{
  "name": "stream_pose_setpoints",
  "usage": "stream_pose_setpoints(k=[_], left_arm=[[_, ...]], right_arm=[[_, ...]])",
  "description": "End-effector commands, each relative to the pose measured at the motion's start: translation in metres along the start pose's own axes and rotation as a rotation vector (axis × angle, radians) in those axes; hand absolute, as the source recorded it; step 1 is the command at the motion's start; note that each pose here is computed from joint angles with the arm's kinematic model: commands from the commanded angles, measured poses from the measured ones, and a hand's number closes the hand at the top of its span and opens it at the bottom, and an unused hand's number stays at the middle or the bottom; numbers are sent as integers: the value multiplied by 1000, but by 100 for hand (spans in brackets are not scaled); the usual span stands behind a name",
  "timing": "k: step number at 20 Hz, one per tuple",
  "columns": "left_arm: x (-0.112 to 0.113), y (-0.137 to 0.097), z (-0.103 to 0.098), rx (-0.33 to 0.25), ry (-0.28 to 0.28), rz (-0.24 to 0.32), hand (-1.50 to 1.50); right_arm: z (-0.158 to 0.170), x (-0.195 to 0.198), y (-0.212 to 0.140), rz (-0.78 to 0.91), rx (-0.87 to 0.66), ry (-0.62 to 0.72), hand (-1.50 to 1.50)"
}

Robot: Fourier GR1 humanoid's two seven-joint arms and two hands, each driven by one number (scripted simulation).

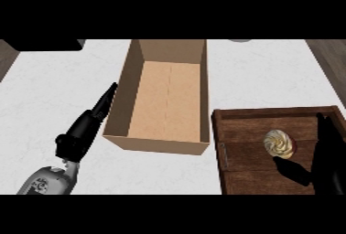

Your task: Pick the cupcake from the tray and place it in the cardboard box

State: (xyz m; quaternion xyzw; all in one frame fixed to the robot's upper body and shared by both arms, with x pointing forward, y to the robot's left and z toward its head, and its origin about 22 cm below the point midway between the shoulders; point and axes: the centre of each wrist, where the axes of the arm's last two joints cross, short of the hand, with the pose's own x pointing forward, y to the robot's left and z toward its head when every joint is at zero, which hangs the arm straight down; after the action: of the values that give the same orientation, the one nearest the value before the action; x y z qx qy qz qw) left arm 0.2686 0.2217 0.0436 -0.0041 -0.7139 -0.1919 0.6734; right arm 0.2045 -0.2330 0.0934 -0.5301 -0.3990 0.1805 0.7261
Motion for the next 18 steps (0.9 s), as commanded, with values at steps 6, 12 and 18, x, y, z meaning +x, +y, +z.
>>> stream_pose_setpoints(k=[6,12,18], left_arm=[[-6,-19,-8,-17,-6,22,0],[4,12,-9,-14,6,3,0],[1,-5,-28,-21,-1,14,0]], right_arm=[[14,42,-9,14,18,188,-150],[-13,34,-13,23,62,252,-150],[-19,37,23,43,84,294,-150]])
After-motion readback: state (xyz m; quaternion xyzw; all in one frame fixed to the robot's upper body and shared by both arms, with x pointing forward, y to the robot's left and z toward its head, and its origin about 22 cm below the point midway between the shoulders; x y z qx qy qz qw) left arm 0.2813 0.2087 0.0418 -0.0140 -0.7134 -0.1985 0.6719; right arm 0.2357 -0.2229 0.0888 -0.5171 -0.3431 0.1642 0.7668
